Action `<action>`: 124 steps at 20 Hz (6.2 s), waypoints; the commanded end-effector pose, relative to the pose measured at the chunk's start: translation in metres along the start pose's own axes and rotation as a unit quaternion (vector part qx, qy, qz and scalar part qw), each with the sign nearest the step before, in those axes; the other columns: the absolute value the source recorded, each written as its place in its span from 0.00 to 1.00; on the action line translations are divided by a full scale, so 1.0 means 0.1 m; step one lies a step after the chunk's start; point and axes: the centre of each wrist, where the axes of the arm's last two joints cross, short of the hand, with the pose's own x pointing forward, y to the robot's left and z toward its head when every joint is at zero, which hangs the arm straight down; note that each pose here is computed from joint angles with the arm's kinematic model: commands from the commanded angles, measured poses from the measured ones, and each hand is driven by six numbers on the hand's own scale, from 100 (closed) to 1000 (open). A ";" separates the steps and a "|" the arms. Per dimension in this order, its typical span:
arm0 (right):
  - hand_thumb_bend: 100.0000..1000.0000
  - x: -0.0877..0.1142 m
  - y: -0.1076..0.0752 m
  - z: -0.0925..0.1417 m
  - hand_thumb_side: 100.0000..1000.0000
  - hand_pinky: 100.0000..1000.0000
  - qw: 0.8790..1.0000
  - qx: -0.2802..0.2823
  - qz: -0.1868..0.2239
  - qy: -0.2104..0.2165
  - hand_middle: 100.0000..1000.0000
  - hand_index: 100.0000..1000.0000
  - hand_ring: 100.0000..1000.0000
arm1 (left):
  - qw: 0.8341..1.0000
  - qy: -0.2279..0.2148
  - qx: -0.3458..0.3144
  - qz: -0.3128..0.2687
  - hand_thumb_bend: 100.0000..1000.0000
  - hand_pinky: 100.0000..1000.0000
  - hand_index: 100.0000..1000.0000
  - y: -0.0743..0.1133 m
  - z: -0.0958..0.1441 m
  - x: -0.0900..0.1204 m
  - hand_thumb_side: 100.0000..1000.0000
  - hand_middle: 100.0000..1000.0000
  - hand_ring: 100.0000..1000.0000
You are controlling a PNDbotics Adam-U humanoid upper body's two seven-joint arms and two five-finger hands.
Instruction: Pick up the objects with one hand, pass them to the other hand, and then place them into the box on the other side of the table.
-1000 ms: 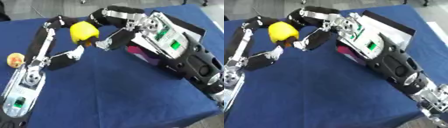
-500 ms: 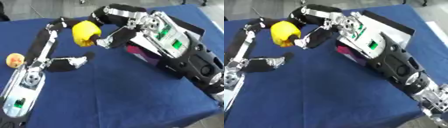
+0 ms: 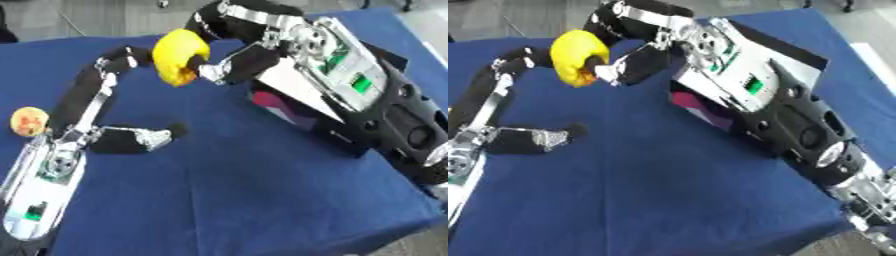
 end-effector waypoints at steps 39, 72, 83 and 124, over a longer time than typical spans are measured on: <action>0.00 -0.45 -0.63 0.87 0.00 0.83 0.966 -0.231 -0.010 0.119 0.54 0.55 0.63 | 0.979 0.175 0.078 -0.062 0.12 0.80 0.78 0.70 0.80 -0.49 0.58 0.70 0.71; 0.00 -1.34 -0.45 1.48 0.11 0.91 0.927 -0.231 0.035 0.292 0.98 0.96 0.89 | 0.968 0.211 0.106 -0.085 0.14 0.81 0.78 0.86 0.98 -0.56 0.57 0.70 0.71; 0.00 -1.30 -0.55 1.51 0.57 0.94 0.918 -0.269 0.053 0.285 1.00 1.00 0.97 | 0.966 0.215 0.112 -0.085 0.14 0.81 0.78 0.87 0.99 -0.57 0.56 0.70 0.71; 0.00 -0.94 -0.69 1.45 0.56 0.91 0.923 -0.340 -0.130 0.125 1.00 0.97 0.89 | 0.909 0.395 -0.070 -0.111 0.35 0.86 0.83 1.79 1.36 -1.13 0.53 0.76 0.80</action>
